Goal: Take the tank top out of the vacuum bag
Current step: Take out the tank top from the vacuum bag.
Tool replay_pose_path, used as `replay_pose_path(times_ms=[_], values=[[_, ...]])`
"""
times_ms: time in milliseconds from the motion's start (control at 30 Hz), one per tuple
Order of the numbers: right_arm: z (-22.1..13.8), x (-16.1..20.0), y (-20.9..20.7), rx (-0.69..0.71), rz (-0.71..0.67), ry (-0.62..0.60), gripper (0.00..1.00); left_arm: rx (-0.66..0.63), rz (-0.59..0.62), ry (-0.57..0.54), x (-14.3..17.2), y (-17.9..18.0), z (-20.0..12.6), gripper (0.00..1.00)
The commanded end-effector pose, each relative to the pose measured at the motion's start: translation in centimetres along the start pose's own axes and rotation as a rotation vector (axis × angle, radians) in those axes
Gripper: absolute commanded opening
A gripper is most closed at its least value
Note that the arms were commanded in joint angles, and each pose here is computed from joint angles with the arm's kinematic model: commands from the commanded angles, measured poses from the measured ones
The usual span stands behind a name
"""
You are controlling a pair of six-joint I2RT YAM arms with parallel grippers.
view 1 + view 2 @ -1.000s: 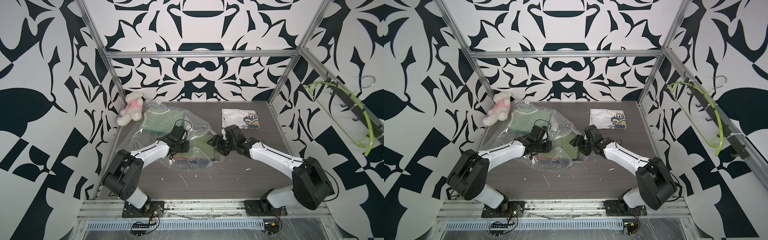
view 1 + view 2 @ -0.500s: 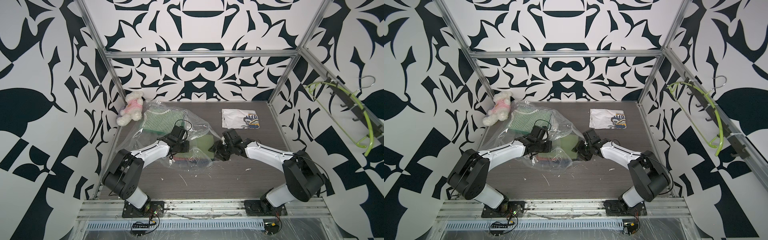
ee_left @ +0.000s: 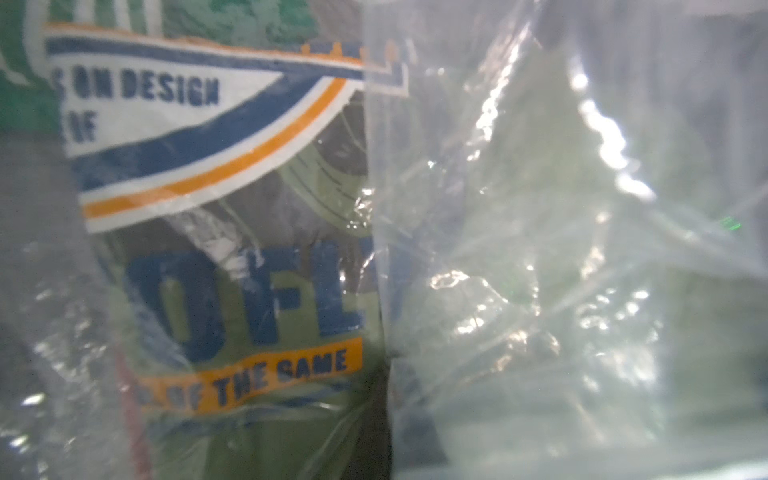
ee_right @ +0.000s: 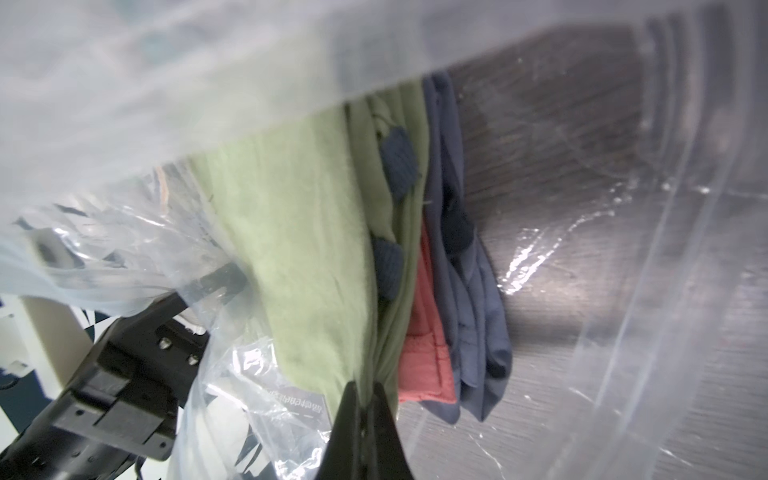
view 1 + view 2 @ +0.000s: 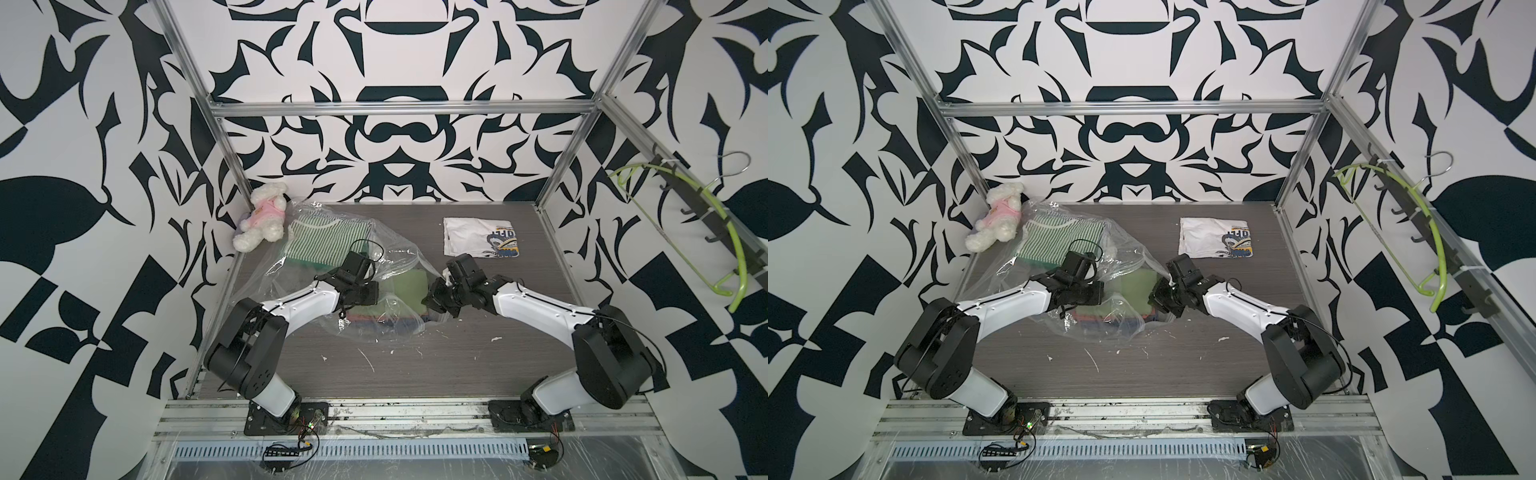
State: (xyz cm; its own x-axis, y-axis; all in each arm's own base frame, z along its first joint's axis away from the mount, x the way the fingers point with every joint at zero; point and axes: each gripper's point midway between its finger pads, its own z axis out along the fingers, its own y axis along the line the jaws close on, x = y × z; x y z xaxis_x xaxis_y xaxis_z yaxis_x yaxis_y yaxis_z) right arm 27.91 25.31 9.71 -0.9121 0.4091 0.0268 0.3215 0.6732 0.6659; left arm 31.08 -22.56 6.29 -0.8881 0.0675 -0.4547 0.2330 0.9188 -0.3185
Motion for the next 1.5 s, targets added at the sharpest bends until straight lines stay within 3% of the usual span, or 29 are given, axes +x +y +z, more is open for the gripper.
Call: replay_pose_path(times_ms=[0, 167, 433, 533, 1133, 1467], values=[[-1.4, -0.4, 3.2, -0.068, -0.113, -0.029, 0.00, -0.028, -0.001, 0.126, 3.7, 1.1, 1.3, 0.00], [-2.7, -1.2, 3.2, -0.025, -0.213, -0.100, 0.00, -0.044, -0.013, 0.105, 3.3, 1.3, 0.9, 0.00], [-3.6, -1.9, 2.3, 0.048, -0.270, -0.139, 0.00, -0.055, -0.013, 0.006, 0.9, 0.8, -2.1, 0.18], [-4.0, -2.1, 1.9, 0.072, -0.272, -0.160, 0.00, -0.064, -0.006, -0.020, 0.4, 0.8, -2.9, 0.00], [-9.0, -3.6, -1.2, 0.174, -0.261, -0.312, 0.00, -0.115, -0.018, 0.020, 1.4, 2.0, -1.5, 0.00], [-5.8, -2.7, -1.5, 0.096, -0.203, -0.209, 0.00, -0.012, -0.004, 0.006, -0.2, -1.6, -1.1, 0.00]])
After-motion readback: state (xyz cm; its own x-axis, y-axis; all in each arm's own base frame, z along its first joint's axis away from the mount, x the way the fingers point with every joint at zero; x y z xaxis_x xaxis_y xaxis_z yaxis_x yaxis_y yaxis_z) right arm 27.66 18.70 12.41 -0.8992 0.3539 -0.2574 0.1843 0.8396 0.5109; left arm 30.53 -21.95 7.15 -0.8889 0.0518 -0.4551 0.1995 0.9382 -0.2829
